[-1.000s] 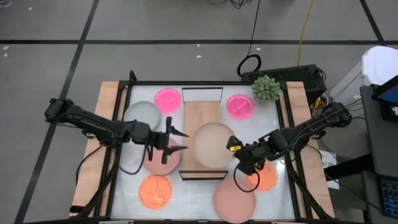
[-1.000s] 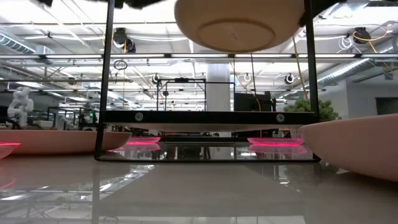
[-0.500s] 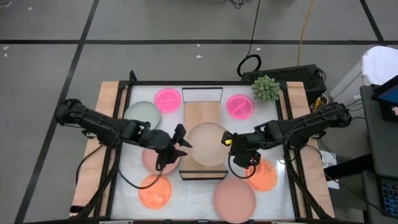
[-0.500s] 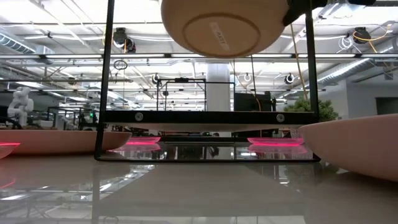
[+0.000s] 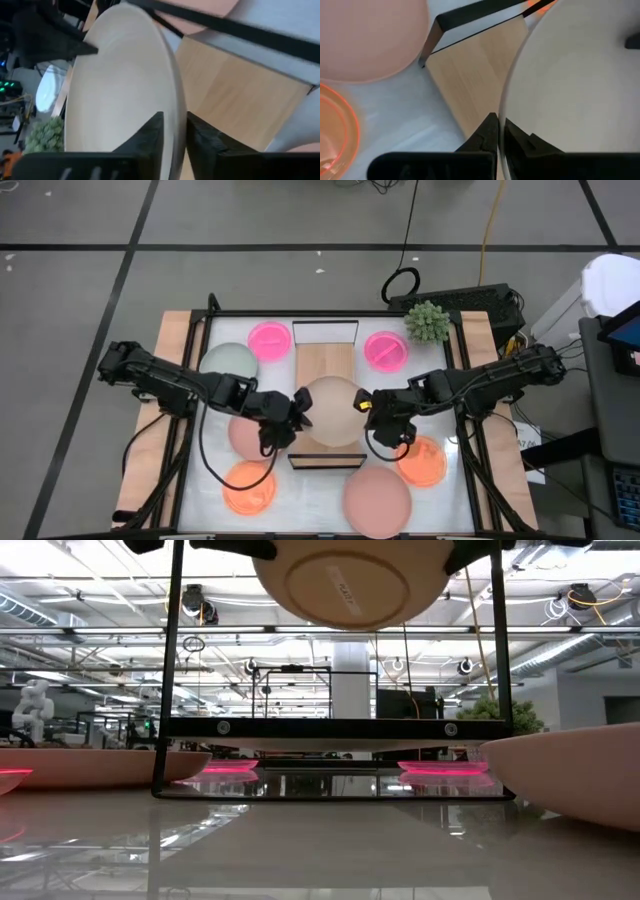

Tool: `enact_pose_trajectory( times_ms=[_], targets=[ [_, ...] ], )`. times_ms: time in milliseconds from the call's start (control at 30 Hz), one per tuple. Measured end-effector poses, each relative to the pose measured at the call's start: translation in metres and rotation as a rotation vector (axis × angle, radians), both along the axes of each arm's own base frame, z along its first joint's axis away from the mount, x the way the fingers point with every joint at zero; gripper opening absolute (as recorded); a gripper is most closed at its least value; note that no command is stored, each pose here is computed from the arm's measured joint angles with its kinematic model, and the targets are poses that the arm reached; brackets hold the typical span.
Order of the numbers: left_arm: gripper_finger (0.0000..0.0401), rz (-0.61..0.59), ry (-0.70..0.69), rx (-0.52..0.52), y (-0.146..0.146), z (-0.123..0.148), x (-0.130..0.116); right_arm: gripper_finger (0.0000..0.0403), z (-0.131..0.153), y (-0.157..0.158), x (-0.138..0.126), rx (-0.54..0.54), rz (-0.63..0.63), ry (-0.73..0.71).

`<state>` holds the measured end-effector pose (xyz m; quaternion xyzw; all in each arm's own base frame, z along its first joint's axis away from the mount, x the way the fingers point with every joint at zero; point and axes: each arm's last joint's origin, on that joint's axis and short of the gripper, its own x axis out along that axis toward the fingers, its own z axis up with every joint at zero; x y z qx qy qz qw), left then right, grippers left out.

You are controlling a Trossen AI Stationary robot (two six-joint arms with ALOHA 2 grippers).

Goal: Place and stack plates onto a shelf
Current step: Put the brown plate on the shelf

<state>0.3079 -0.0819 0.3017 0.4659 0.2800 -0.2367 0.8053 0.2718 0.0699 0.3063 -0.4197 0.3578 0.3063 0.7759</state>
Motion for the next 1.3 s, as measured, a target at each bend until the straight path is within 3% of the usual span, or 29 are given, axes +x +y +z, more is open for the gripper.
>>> enact_pose_trajectory(
  times_ms=[233,400,500,767,900,1100,1300],
  targets=[
    [0.0018,-0.037,0.018,-0.038,-0.001,-0.001,-0.001,0.0005,-0.002,0.001,0.003,0.029,-0.023,-0.036],
    [0.0023,-0.030,0.035,-0.047,-0.002,-0.001,-0.002,0.0028,-0.006,0.001,0.005,0.063,-0.083,-0.048],
    [0.0027,-0.017,0.041,-0.051,-0.002,-0.002,-0.003,0.0050,-0.006,0.000,0.006,0.100,-0.195,-0.048],
    [0.0029,-0.013,0.025,-0.053,-0.007,0.000,-0.003,0.0112,0.009,0.000,-0.005,0.298,-0.410,-0.058],
    [0.0030,0.041,0.032,0.002,-0.007,-0.002,-0.005,0.0134,0.018,-0.001,-0.013,0.380,-0.482,-0.074],
    [0.0030,0.043,0.085,0.030,-0.010,-0.006,-0.010,0.0149,0.025,-0.004,-0.025,0.466,-0.563,-0.069],
    [0.0030,0.067,0.167,0.010,-0.008,-0.011,-0.015,0.0148,0.016,0.000,-0.040,0.537,-0.567,-0.092]
  ],
)
